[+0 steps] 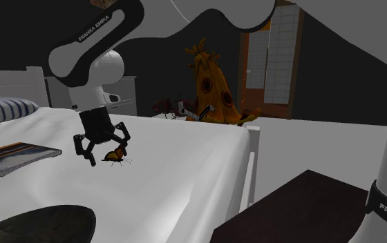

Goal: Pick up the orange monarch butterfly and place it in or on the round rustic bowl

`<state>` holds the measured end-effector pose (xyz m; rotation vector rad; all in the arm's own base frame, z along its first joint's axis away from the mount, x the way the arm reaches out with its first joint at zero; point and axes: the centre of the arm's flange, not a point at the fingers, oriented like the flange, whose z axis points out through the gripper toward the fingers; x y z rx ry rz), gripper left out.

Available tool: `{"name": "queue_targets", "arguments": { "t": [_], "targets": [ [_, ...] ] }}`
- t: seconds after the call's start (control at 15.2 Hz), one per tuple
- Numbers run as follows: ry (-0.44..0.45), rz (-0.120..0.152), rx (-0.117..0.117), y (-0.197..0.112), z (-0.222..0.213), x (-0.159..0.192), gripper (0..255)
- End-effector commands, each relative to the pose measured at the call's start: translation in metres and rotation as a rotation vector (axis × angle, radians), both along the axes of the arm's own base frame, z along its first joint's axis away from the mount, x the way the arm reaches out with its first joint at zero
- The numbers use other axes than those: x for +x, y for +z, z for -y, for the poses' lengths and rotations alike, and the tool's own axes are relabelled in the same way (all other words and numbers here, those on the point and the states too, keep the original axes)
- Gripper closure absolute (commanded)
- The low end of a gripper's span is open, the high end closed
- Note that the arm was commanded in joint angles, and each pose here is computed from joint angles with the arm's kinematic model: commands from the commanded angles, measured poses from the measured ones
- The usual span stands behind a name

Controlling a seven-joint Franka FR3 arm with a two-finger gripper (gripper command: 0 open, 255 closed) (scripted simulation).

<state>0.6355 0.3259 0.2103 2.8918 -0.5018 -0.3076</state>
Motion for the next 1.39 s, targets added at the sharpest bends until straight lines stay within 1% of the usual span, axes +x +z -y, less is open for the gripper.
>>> {"name": "queue_targets", "arguments": {
  "t": [0.0,0.26,0.33,0.92,1.32],
  "targets": [
    [0.000,0.000,0.000,-0.001,0.000,0.000,0],
    [0.000,0.000,0.000,-0.001,0.000,0.000,0],
    [0.000,0.000,0.000,-0.001,0.000,0.000,255],
    [0.000,0.000,0.000,-0.001,0.000,0.000,255],
    [0.000,0.000,0.000,0.031,0.000,0.000,255]
  ]
}}
